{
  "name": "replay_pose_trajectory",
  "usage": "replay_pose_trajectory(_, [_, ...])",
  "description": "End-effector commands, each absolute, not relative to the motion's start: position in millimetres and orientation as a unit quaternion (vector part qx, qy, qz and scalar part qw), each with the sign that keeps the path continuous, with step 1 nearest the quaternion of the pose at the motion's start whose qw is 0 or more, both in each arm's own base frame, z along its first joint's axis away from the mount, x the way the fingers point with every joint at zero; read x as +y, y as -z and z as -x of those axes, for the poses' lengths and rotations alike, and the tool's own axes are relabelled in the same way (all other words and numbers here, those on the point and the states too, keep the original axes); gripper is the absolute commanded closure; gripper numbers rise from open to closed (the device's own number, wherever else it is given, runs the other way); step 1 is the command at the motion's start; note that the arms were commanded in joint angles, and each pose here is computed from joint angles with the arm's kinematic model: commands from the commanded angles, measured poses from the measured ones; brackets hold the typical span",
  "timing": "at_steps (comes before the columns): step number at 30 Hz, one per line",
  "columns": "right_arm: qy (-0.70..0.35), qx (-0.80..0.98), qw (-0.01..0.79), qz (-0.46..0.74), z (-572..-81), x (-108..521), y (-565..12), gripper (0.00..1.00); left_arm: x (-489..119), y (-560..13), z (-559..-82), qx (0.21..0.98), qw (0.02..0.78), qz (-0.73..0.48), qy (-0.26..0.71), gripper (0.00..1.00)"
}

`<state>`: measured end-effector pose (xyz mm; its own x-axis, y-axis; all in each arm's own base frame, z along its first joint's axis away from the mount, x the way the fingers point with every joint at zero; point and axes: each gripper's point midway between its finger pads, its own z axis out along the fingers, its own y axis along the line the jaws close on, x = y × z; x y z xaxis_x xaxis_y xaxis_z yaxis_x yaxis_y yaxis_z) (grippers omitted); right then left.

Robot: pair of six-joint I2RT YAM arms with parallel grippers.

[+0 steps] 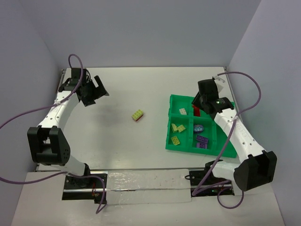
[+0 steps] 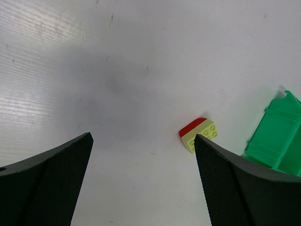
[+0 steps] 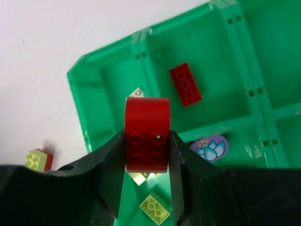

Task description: Sort the legos into containers by color

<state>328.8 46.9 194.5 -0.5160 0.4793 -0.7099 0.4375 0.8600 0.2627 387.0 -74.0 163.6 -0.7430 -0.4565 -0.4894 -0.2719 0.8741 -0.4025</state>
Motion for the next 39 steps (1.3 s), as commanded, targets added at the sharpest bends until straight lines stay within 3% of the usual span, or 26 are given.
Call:
replay_pose_trajectory(1, [-0.021, 0.869, 0.392, -0.302, -336.3, 28.4, -176.3, 1.00, -69.9, -187.1, -403.3, 0.918, 0.311, 0.197, 0.148, 0.04])
replay_pose_trajectory(5, [-0.025, 0.874, 0.372, -0.313, -356.2, 13.6, -158.3, 0.97, -65.5, -189.6, -407.0, 0.921, 0.313, 0.191, 0.134, 0.04])
replay_pose_trajectory(9, [0.006, 0.884, 0.355, -0.303, -375.4, 7.3, -152.2, 0.79, -65.9, -188.2, -411.1, 0.921, 0.313, 0.189, 0.134, 0.04])
replay_pose_trajectory(16, [0.051, 0.890, 0.325, -0.316, -381.5, -7.3, -126.6, 0.75, -66.0, -175.9, -415.1, 0.933, 0.290, 0.171, 0.124, 0.04])
replay_pose_trajectory(19, [0.063, 0.891, 0.316, -0.319, -377.6, -10.5, -117.1, 0.59, -65.3, -171.1, -413.0, 0.936, 0.284, 0.168, 0.120, 0.04])
replay_pose_trajectory(20, [0.065, 0.892, 0.315, -0.319, -375.8, -11.2, -115.7, 0.47, -65.1, -168.7, -411.6, 0.938, 0.280, 0.168, 0.119, 0.04])
replay_pose_trajectory(22, [0.066, 0.891, 0.317, -0.319, -373.4, -12.1, -117.9, 0.35, -65.7, -165.9, -408.6, 0.939, 0.275, 0.167, 0.120, 0.04])
replay_pose_trajectory(33, [0.038, 0.868, 0.418, -0.265, -382.0, 9.4, -179.2, 0.33, -90.8, -156.4, -389.8, 0.948, 0.282, 0.098, 0.111, 0.07])
replay_pose_trajectory(39, [-0.032, 0.868, 0.448, -0.210, -368.5, 58.0, -201.7, 0.33, -166.3, -152.8, -387.4, 0.948, 0.283, -0.009, 0.146, 0.11])
